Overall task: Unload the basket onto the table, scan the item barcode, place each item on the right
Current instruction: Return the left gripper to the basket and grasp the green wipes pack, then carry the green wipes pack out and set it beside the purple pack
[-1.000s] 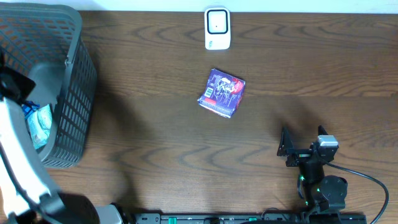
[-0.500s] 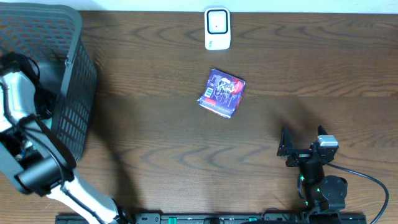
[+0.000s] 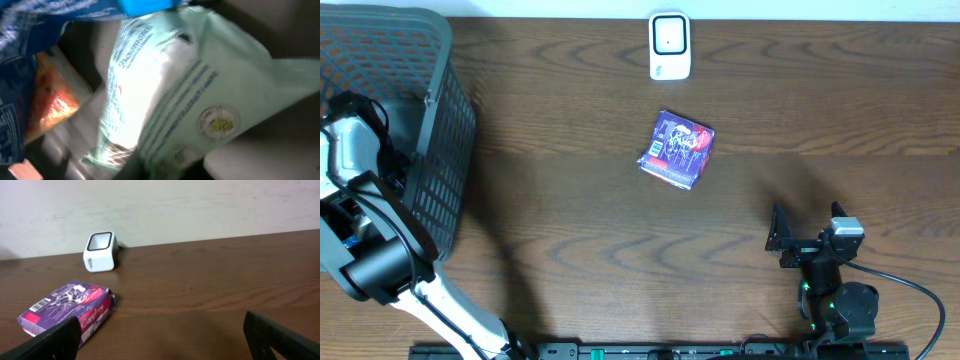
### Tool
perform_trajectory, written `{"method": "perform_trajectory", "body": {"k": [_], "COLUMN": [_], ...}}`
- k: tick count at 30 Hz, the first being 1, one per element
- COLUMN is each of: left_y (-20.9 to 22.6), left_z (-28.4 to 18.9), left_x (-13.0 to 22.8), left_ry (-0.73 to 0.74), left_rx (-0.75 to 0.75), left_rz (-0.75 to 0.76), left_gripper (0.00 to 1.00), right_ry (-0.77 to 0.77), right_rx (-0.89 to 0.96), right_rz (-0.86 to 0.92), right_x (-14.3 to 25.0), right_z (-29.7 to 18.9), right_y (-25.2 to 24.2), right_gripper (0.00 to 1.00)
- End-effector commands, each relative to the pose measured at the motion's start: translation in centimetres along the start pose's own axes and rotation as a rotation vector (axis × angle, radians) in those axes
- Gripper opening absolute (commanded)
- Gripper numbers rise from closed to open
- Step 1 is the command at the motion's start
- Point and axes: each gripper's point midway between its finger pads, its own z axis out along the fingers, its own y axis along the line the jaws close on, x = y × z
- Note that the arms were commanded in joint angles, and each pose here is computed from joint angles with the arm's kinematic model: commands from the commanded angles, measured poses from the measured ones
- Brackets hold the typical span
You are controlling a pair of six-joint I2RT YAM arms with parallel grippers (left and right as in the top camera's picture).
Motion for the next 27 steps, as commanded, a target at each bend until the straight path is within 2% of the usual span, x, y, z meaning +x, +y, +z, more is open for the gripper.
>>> {"method": "perform_trajectory", "body": {"k": [1,5,7,11,12,15,18,22,25,27], "left_y": [-2.3,-3.2,-3.7,-3.5,-2.5,-0.7,0.9,2.1,0.5,-2.9], "left_z": [1.4,-0.1,-2.3,-13.0,-17.6,-24.5,-31.8,-38.8,-41.7,-43.1], "left_x": [1.1,1.0,0.2,-2.4,-3.0,-2.9,-1.2,2.4,5.6,8.7], "left_ry": [0.065,0.061,0.026,-0.232,-0.358,-0.544,-0.736,-0.912,-0.943,-0.907], "left_rx": [0.097,0.17,0.238,0.457,0.513,0.61,0.73,0.853,0.951,1.039], "left_rz": [0.014,0.008,-0.002,-0.06,-0.115,-0.171,-0.157,-0.105,-0.011,0.117], "left_gripper": [0.08,0.07,0.07,0.07,0.07,0.07,0.07,0.07,0.07,0.07], "right_ry": [-0.001,-0.002,-0.002,-0.002,-0.002,-0.002,-0.002,-0.002,-0.002,-0.002], "right_rx": [0.002,0.002,0.002,0.002,0.002,0.002,0.002,0.002,0.002,0.002], "right_rz": [-0.009,-0.01,-0.009,-0.01,-0.01,-0.009,-0.01,-0.01,-0.009,-0.01], "right_x": [0.1,0.0,0.0,0.0,0.0,0.0,0.0,0.0,0.0,0.0], "right_z": [0.0,0.0,0.0,0.0,0.0,0.0,0.0,0.0,0.0,0.0], "right_y": [-0.1,-0.1,-0.1,-0.1,-0.1,-0.1,-0.1,-0.1,-0.1,-0.1], "right_gripper": [0.99,0.99,0.99,0.99,0.99,0.99,0.99,0.99,0.99,0.99]}}
